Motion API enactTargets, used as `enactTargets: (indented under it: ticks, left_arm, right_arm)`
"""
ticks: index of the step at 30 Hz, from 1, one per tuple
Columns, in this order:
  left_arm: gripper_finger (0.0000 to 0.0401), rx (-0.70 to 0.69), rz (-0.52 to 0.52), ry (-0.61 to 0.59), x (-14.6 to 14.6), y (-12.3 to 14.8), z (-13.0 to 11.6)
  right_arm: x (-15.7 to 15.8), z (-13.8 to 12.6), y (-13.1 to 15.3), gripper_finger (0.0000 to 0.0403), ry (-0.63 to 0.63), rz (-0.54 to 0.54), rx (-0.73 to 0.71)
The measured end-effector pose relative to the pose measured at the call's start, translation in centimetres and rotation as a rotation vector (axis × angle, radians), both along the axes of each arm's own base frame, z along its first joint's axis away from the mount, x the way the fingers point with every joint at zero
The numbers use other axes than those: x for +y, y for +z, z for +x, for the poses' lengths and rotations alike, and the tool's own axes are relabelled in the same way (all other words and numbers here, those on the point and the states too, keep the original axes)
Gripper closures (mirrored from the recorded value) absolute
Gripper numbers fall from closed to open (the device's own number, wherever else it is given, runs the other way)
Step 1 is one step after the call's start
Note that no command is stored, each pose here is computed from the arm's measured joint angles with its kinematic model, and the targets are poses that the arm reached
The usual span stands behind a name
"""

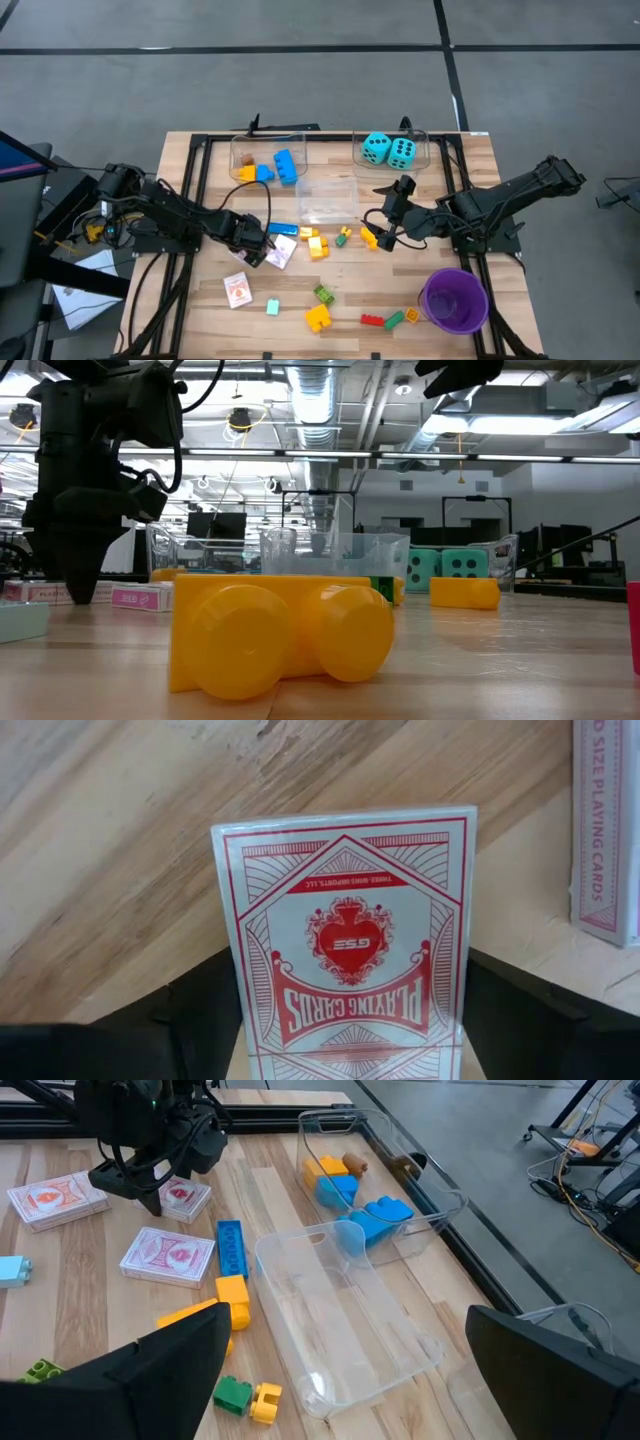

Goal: Pick & Place Toys
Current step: Put the red deck of cards into the bottom transparent bin

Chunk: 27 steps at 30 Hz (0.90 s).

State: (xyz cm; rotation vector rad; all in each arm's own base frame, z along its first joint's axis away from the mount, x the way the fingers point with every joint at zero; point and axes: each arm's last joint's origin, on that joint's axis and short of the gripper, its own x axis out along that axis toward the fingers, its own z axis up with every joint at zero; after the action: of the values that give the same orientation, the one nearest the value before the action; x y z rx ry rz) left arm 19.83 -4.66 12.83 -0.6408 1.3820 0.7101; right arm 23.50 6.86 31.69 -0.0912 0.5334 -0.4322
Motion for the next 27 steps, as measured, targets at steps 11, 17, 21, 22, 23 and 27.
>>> enactTargets:
  ticks: [11, 17, 21, 22, 23, 27]
  left_arm:
    - [0.01, -0.134, 0.035, -0.085, 0.4, 2.2, -0.5]
    - [0.01, -0.39, -0.033, -0.234, 0.4, 6.0, -1.1]
    - [0.01, -0.581, -0.085, -0.368, 0.1, 8.3, -1.5]
    - [0.01, -0.632, -0.096, -0.402, -0.1, 8.8, -1.6]
    - [0.01, -0.684, -0.104, -0.432, -0.2, 9.4, -1.6]
    - [0.01, -0.864, -0.087, -0.52, -0.4, 10.9, -1.0]
  right_arm:
    - [0.0, 0.0, 0.0, 0.0007, 0.0, 0.0, -0.003]
    - [0.0, 0.0, 0.1, 0.0007, 0.014, -0.021, 0.006]
    - [0.0, 0.0, 0.1, 0.0007, 0.046, -0.061, 0.031]
    - [0.1, 0.1, 0.0, 0.0007, 0.065, -0.069, 0.042]
    - [0.3, 0.3, -0.2, 0.0007, 0.089, -0.076, 0.058]
    - [1.2, 1.6, -1.6, 0.0007, 0.219, -0.133, 0.146]
